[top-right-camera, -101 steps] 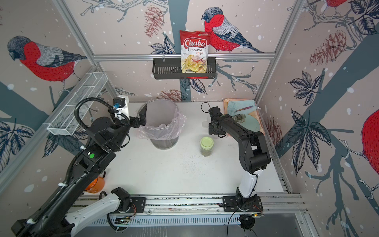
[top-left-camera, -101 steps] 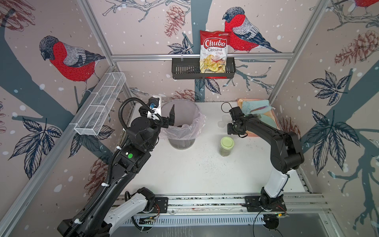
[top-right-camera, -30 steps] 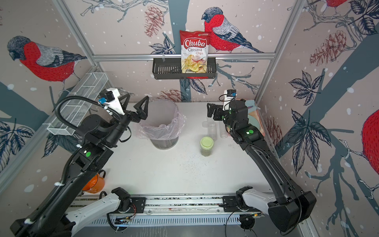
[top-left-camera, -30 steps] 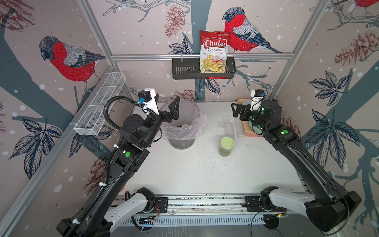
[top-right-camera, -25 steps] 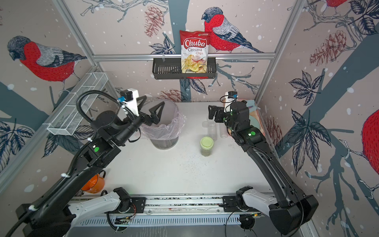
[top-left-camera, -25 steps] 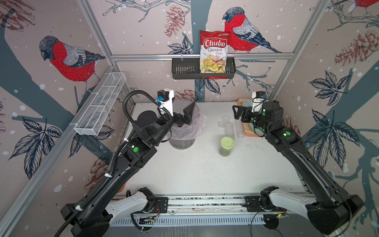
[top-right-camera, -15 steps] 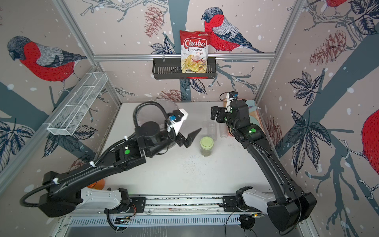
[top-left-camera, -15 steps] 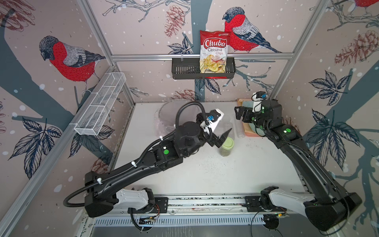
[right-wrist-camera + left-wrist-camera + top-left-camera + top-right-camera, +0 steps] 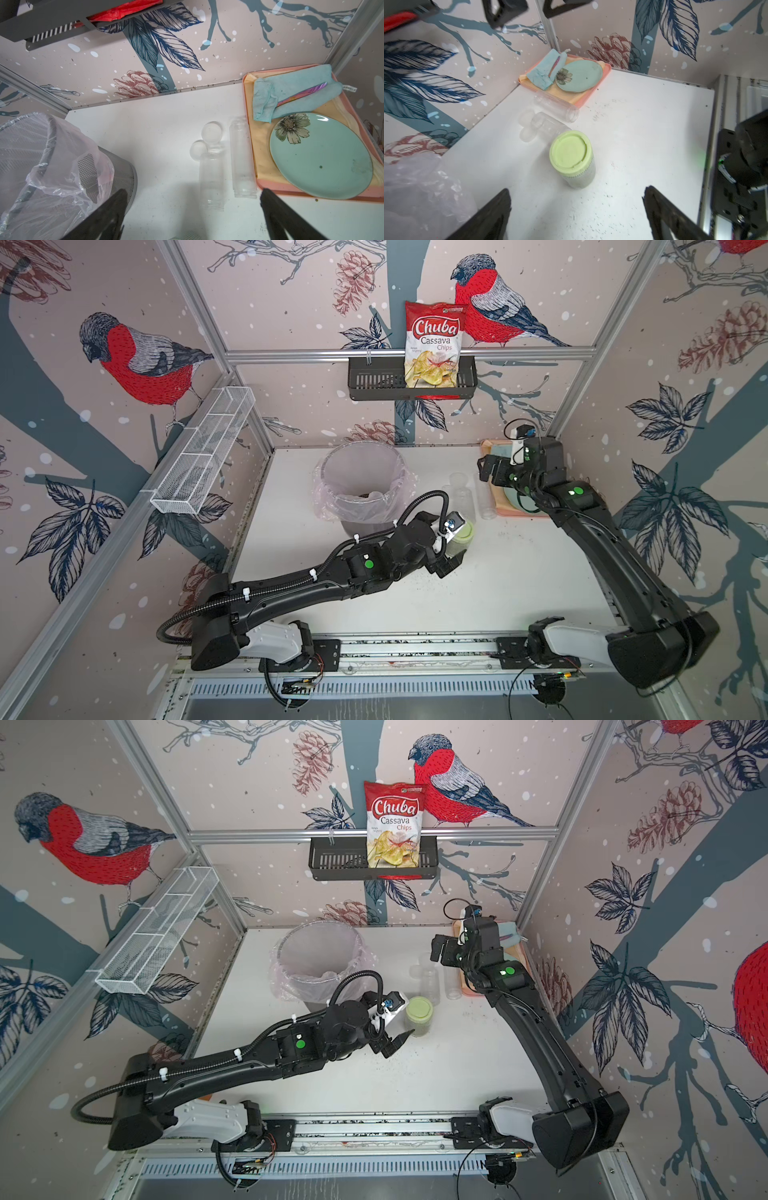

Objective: Empty moldy mung beans from jars
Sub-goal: Pick up the jar from the center of the board.

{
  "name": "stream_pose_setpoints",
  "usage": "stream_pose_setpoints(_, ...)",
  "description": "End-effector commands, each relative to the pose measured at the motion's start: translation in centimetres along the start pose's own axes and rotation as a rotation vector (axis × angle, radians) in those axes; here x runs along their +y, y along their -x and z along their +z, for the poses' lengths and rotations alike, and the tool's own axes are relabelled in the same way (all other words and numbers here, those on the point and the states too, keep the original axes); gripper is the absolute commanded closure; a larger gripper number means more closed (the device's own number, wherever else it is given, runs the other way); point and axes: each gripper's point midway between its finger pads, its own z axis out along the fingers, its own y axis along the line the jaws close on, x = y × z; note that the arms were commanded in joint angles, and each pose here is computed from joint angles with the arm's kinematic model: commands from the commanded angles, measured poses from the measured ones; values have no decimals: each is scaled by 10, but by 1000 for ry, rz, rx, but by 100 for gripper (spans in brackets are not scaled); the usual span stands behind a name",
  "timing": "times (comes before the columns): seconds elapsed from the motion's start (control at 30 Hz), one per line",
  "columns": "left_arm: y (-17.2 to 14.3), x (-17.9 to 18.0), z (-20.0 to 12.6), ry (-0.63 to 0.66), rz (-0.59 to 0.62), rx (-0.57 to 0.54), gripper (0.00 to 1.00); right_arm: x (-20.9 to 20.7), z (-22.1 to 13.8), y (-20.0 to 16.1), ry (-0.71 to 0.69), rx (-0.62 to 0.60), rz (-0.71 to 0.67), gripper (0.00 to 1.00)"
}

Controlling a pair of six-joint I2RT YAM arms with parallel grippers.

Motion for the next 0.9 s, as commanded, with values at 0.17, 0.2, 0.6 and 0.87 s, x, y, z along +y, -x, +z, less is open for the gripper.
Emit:
stream_pose_setpoints(0.17, -37, -23, -5, -120, -3, 30, 3, 26, 16, -51, 44, 228, -75, 0)
stream_pose_setpoints(0.2, -44, -23, -7, -123, -4, 46, 3, 31, 17, -59, 58, 251, -82, 0)
stream_pose_setpoints(0.6, -103, -32, -37, -188, 145, 33, 3, 57, 25, -148, 71, 558, -188, 4)
stream_pose_setpoints(0.87, -102, -21, -37, -124, 153, 24, 3, 49, 30, -175, 9, 638, -232, 2)
